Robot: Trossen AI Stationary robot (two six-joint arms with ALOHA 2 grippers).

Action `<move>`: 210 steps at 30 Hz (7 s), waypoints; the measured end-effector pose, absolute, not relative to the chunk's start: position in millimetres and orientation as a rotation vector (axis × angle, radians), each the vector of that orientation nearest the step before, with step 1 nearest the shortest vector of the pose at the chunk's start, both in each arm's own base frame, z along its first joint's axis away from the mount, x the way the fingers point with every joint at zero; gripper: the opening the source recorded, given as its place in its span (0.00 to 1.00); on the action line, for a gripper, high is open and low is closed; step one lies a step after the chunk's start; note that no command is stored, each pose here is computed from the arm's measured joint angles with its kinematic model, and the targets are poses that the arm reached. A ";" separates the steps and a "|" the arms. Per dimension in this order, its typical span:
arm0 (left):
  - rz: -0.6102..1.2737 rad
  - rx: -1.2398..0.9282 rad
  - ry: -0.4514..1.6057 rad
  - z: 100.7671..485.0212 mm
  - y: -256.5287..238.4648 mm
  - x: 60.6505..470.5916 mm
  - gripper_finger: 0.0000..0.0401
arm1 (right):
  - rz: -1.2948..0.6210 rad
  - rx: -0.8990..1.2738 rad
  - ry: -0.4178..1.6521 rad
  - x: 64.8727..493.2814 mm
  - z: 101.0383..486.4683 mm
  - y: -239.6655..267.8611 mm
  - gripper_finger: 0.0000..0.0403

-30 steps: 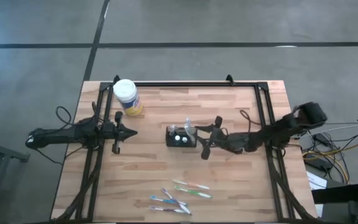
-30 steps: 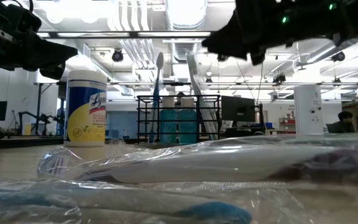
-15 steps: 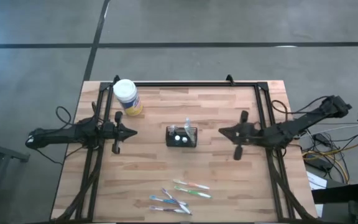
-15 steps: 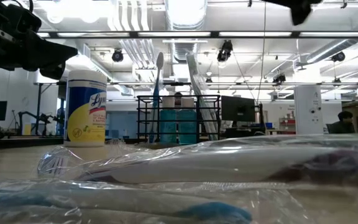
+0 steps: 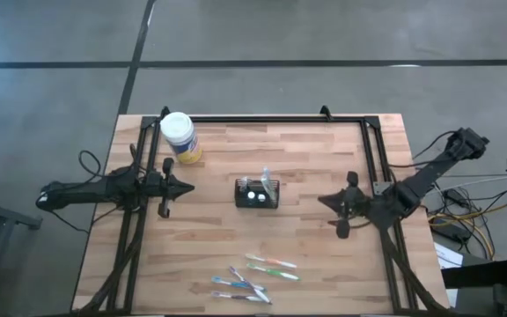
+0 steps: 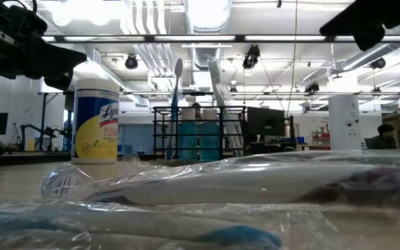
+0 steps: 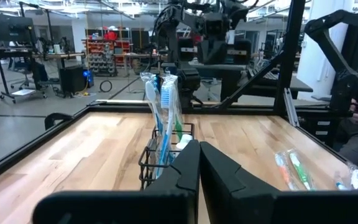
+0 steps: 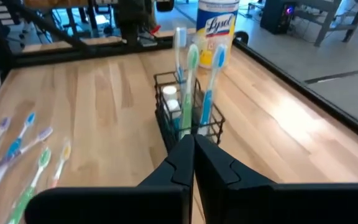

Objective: Pick & Place toothbrushing station
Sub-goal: Put the orange toothbrush into the wire organizer

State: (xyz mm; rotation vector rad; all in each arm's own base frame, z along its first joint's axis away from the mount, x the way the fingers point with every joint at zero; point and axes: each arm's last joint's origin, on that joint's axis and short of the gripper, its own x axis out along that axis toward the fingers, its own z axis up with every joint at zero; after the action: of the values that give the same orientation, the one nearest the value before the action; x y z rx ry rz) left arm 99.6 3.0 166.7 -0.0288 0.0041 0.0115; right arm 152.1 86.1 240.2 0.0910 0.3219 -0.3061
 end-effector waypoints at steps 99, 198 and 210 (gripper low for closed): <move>0.003 0.017 -0.017 169.2 2.7 99.5 0.03 | -0.104 -0.031 1.376 388.0 203.9 175.8 0.04; -0.301 0.120 -0.148 281.3 -13.1 195.0 0.06 | -0.119 -0.137 0.060 397.8 272.3 70.6 0.32; -0.269 0.118 -0.078 290.6 -10.9 146.3 0.06 | -0.124 -0.091 0.041 327.0 285.3 62.2 0.30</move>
State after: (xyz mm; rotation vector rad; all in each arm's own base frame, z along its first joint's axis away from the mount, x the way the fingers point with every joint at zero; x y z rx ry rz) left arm 146.3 -10.9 290.6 0.1177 -0.0784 -0.2693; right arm 327.0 62.2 285.3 -0.0913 0.0406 -0.1242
